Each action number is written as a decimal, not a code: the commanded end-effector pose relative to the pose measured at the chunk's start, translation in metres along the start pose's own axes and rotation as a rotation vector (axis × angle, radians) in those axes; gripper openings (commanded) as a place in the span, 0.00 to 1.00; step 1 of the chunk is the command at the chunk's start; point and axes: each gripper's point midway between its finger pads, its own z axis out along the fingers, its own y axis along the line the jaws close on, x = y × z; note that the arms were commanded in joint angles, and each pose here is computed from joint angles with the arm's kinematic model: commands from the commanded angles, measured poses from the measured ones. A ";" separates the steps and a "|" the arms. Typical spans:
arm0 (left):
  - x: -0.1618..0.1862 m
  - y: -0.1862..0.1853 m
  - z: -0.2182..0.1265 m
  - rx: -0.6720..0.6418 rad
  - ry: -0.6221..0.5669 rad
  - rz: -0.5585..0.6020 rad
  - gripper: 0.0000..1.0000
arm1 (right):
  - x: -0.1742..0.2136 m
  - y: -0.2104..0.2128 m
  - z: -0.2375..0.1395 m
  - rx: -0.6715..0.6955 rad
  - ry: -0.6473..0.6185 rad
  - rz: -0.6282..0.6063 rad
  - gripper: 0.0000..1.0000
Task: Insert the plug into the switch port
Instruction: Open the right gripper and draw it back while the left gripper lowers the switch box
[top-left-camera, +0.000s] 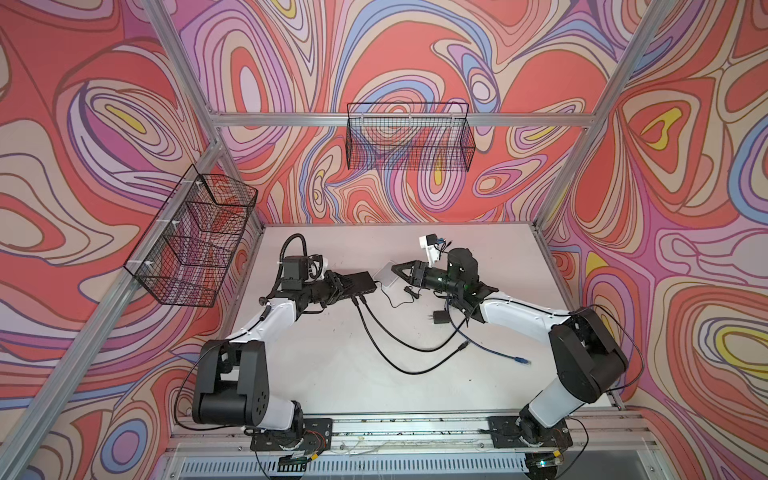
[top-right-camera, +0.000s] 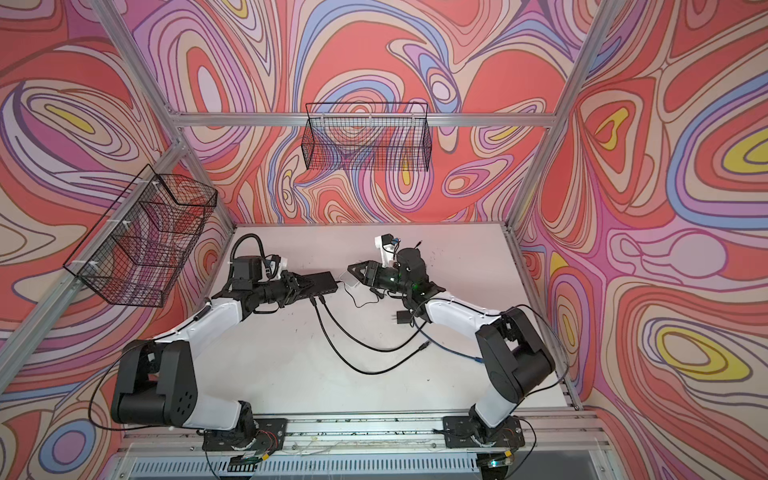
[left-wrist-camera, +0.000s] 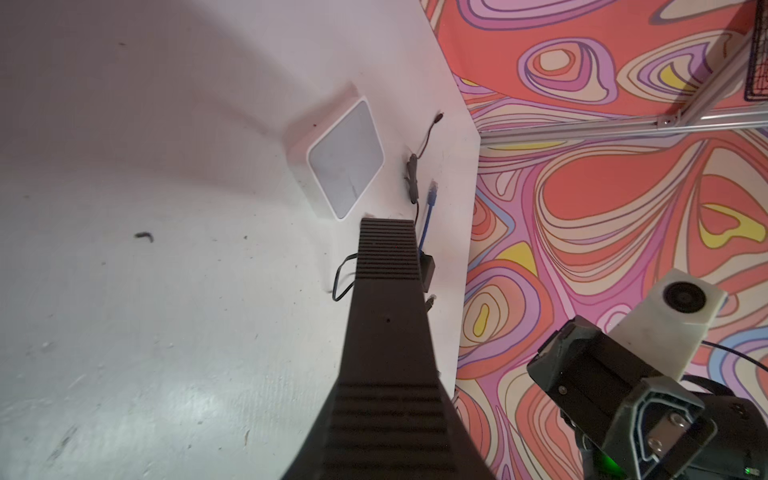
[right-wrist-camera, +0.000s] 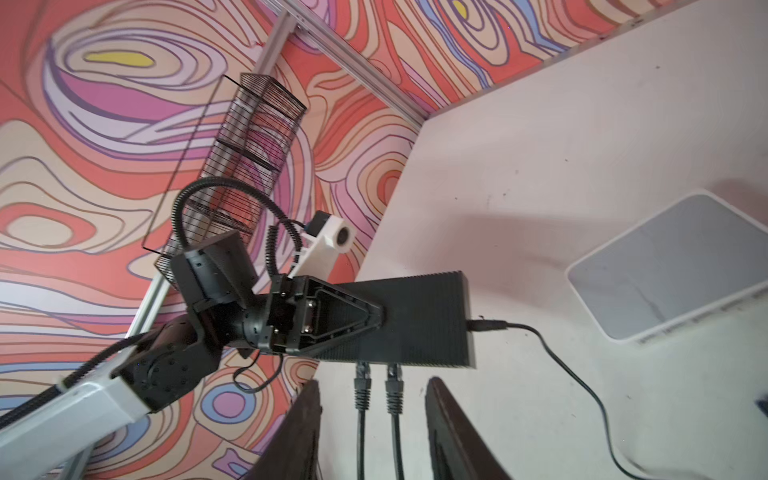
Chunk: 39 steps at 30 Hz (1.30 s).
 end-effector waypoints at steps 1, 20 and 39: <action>-0.005 0.027 -0.014 -0.099 -0.061 -0.014 0.01 | 0.006 -0.017 -0.006 0.132 0.054 -0.063 0.43; -0.049 0.111 -0.044 -0.186 -0.247 -0.166 0.10 | 0.019 -0.049 0.007 0.275 0.238 -0.199 0.44; -0.092 0.153 -0.053 -0.210 -0.315 -0.242 0.40 | 0.031 -0.086 0.002 0.422 0.274 -0.201 0.44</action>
